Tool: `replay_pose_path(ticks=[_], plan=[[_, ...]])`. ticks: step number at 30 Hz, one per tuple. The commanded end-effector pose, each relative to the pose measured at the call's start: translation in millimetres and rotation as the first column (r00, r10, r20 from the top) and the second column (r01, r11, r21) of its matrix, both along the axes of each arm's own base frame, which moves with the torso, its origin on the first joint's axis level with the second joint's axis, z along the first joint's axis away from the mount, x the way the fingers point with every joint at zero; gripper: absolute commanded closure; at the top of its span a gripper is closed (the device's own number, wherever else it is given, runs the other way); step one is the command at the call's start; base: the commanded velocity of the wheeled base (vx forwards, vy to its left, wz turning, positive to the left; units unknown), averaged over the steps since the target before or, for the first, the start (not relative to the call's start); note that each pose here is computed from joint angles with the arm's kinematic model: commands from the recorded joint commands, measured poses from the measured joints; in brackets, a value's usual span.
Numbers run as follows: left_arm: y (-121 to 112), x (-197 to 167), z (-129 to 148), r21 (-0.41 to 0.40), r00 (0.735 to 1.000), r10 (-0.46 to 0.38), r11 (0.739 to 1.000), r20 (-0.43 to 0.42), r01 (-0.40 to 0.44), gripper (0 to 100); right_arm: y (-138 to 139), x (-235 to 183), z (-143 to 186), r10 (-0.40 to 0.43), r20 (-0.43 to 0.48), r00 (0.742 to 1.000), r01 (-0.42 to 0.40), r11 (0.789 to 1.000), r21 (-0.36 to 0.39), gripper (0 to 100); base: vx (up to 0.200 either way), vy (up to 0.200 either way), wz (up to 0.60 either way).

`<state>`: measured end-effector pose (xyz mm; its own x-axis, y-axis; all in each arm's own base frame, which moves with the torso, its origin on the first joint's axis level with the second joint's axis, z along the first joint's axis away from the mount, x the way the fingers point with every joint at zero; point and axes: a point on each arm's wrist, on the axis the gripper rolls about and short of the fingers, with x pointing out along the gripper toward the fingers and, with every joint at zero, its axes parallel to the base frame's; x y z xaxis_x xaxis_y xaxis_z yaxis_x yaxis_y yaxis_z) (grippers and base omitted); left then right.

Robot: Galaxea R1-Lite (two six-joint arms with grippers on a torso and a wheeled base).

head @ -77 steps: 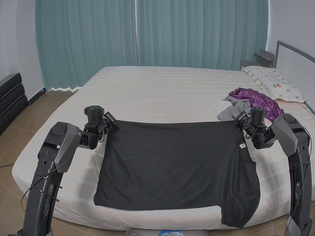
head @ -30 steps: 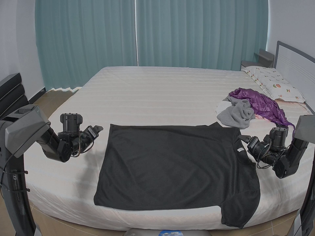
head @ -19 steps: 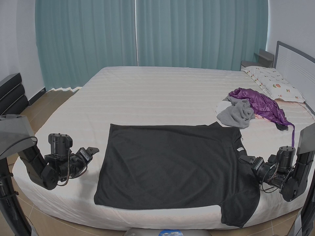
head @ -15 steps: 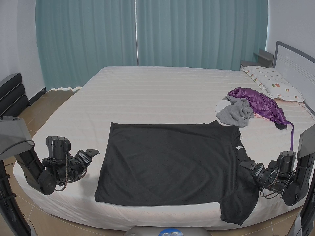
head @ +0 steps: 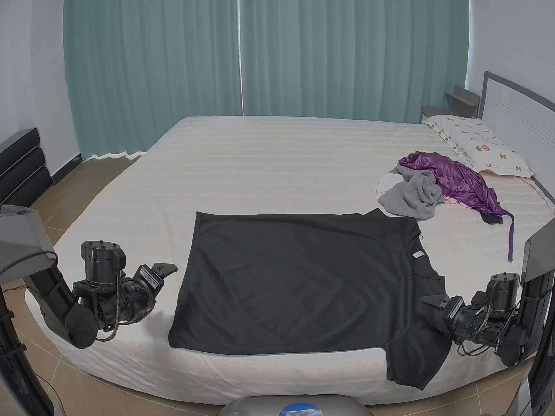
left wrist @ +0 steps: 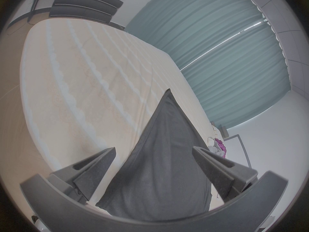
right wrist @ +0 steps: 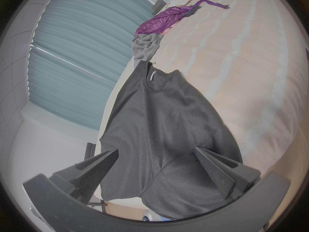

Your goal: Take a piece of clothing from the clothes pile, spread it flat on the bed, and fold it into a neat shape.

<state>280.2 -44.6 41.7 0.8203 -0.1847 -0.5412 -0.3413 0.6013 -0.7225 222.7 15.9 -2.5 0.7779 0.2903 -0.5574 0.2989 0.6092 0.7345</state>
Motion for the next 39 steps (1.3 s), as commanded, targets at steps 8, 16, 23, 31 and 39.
replay_pose_path(ticks=[8,16,23,31,39], plan=[[-3.1,-2.7,0.4,-0.001,1.000,-0.011,1.000,-0.003,0.011,0,0.8,0.7,-1.8,0.003,0.000,1.000,-0.003,1.000,0.001,0,0.000,-0.150,0.00],[-2.2,-2.9,3.0,-0.001,1.000,-0.011,1.000,0.007,0.011,0,1.1,0.6,-4.6,0.004,-0.012,1.000,-0.004,1.000,-0.001,0,0.000,0.000,0.00],[2.4,-5.8,2.4,0.001,1.000,-0.006,1.000,-0.002,0.006,0,1.1,-0.9,-4.8,0.003,-0.018,1.000,-0.003,1.000,0.000,0,0.000,0.000,0.00],[25.4,-14.7,-7.9,-0.020,0.993,-0.108,0.994,-0.048,0.107,0,1.1,-0.9,-5.2,0.003,-0.020,1.000,-0.003,1.000,0.000,0,0.000,0.000,0.00],[31.0,-13.1,-33.3,0.055,0.981,-0.148,0.986,-0.124,0.155,0,1.4,-1.0,-7.9,0.006,-0.031,0.999,-0.006,1.000,-0.002,0,0.000,0.000,0.00]])
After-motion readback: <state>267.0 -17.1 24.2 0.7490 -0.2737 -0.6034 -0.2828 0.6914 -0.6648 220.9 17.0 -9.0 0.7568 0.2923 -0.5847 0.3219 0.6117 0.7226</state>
